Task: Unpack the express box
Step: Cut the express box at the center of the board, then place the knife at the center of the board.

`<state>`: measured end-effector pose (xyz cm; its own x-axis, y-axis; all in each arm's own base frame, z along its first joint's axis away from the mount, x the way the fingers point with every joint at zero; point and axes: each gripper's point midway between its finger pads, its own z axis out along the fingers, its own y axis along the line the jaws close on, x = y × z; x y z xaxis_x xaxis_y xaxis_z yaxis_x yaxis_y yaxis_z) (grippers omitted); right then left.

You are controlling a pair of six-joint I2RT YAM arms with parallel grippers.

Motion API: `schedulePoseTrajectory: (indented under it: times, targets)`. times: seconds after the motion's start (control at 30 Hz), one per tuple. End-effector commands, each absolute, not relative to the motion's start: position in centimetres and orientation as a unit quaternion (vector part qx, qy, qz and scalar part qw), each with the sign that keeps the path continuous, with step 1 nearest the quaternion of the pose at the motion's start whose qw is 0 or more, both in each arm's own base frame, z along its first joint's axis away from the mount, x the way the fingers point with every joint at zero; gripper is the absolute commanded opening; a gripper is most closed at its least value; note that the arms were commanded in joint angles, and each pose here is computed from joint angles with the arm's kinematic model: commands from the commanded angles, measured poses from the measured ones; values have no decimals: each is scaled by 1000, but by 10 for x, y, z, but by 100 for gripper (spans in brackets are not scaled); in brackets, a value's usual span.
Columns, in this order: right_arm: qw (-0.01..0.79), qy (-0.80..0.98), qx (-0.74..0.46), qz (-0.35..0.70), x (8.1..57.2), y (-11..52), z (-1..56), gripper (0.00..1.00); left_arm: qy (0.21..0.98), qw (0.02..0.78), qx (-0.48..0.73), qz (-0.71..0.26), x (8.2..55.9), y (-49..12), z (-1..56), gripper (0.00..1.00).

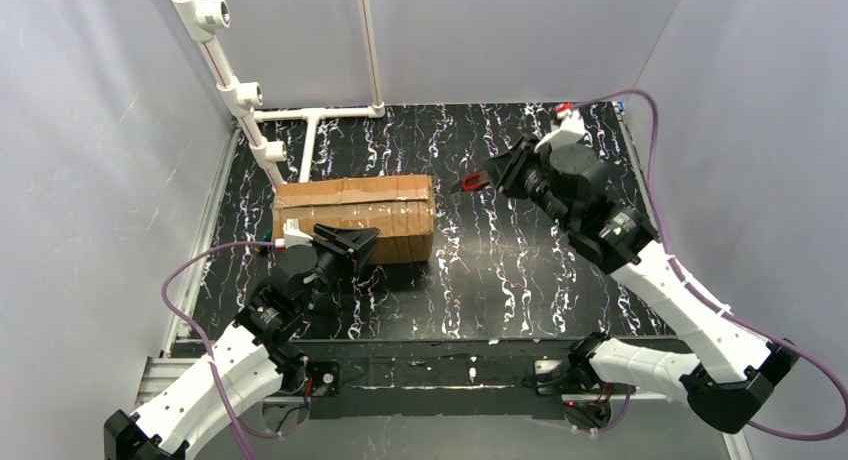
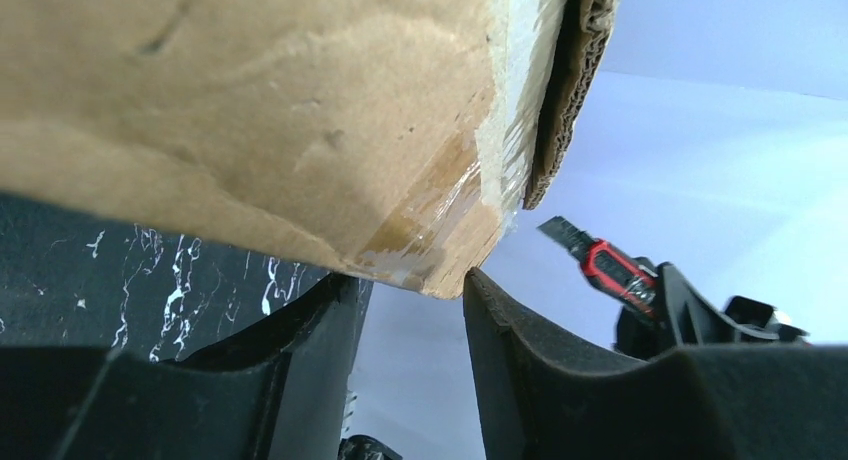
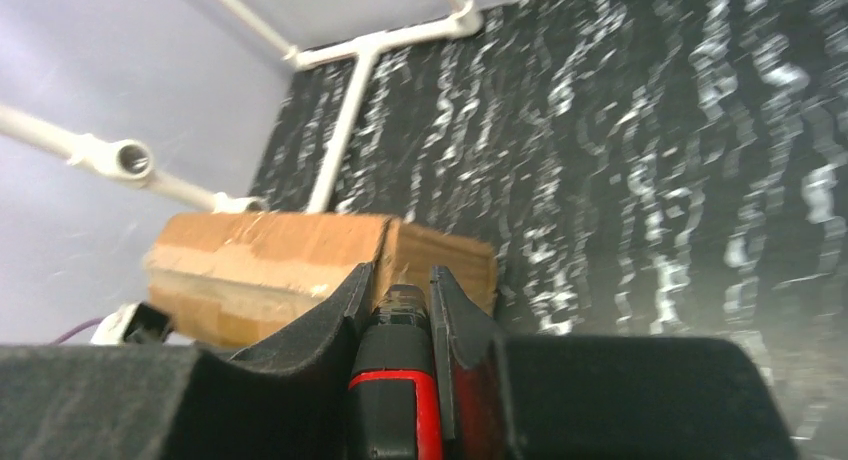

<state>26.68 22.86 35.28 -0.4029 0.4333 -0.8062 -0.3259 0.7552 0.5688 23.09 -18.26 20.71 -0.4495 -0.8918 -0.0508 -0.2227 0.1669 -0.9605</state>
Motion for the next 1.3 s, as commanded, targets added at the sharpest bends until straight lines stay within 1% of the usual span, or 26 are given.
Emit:
schedulePoseTrajectory:
  times: [0.0,0.1,0.2,0.27,0.37,0.43,0.5,0.63,0.73,0.8,1.0,1.1,1.17,1.23,1.27]
  targets:
    - [581,798,5,163,279,170,377,1,701,332,-414,-476,232,-177,191,42]
    - [559,828,15,-41,295,118,360,1,714,331,-389,-478,230,-183,193,46]
    - [508,842,6,-181,304,85,328,1,720,328,-368,-489,227,-190,194,51]
    - [446,863,-10,-239,310,66,298,1,722,330,-350,-497,224,-193,197,54]
    - [319,893,-18,-317,313,27,242,1,732,337,-308,-506,218,-199,203,59]
    - [276,899,-23,-340,314,18,218,1,738,350,-274,-508,214,-200,210,61]
    - [227,892,-33,-388,313,9,205,1,745,363,-241,-506,208,-201,214,62]
    - [157,890,-63,-423,323,9,173,1,753,373,-185,-510,196,-204,222,65]
    - [116,885,-76,-444,330,8,144,1,749,373,-170,-521,190,-207,223,70]
    - [84,887,-84,-445,333,9,122,1,743,371,-161,-533,187,-209,228,70]
    - [46,888,-91,-449,348,3,69,2,731,375,-96,-562,170,-216,257,71]
    - [43,895,-97,-434,350,4,54,8,724,384,-68,-568,161,-216,268,73]
    - [58,902,-92,-418,354,9,55,25,716,388,-49,-579,154,-216,275,75]
    - [81,909,-87,-399,359,14,60,49,707,391,-25,-589,145,-216,287,76]
    - [90,912,-87,-390,362,16,63,59,702,393,-8,-594,140,-216,293,77]
